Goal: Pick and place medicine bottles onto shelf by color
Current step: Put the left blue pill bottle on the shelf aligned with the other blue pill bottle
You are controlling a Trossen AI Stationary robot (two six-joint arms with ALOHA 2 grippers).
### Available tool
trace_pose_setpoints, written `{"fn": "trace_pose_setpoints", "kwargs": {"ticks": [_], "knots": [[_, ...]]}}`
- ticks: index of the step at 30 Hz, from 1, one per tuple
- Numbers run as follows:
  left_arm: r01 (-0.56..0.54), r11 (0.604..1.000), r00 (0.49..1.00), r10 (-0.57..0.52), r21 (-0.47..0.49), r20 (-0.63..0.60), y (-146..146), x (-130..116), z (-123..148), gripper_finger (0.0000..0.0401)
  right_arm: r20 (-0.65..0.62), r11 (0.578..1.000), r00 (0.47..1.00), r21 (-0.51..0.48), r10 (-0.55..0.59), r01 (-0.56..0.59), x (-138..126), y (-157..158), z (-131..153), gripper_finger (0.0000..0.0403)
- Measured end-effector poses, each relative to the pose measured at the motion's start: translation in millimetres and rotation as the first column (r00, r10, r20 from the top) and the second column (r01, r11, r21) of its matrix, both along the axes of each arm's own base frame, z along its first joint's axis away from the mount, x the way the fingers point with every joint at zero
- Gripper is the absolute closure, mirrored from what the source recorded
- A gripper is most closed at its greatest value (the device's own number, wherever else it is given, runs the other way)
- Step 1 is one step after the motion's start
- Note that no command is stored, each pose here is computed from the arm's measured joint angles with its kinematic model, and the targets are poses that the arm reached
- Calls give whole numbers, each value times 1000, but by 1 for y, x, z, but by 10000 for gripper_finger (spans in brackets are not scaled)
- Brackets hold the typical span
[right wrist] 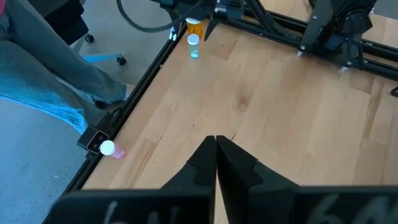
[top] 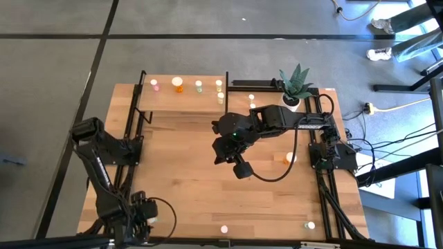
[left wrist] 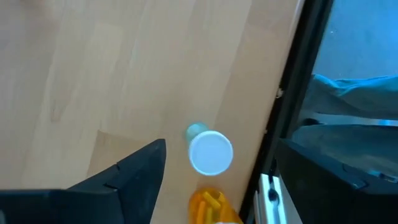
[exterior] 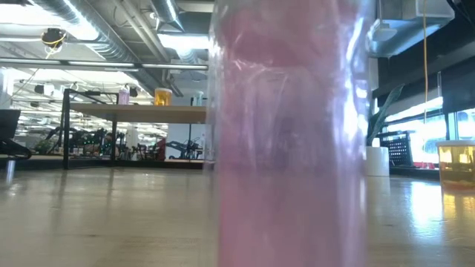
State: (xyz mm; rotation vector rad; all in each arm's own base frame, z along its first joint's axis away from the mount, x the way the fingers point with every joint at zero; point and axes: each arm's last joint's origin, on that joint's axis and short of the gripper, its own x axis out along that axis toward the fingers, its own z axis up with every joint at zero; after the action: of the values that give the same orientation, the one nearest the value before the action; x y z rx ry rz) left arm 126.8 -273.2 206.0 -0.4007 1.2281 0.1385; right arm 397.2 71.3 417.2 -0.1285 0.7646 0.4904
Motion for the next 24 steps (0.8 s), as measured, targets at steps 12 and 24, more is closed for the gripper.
{"fn": "trace_pose_setpoints", "kwargs": {"ticks": [12,24], "knots": [[-16,999,998,19,50,-64,-7,2,-22,107,0,1000,1000,0,0,0,0,0,0,388],[-11,997,994,18,72,-105,-10,3,-33,107,6,1000,1000,1,0,0,0,0,0,388]]}}
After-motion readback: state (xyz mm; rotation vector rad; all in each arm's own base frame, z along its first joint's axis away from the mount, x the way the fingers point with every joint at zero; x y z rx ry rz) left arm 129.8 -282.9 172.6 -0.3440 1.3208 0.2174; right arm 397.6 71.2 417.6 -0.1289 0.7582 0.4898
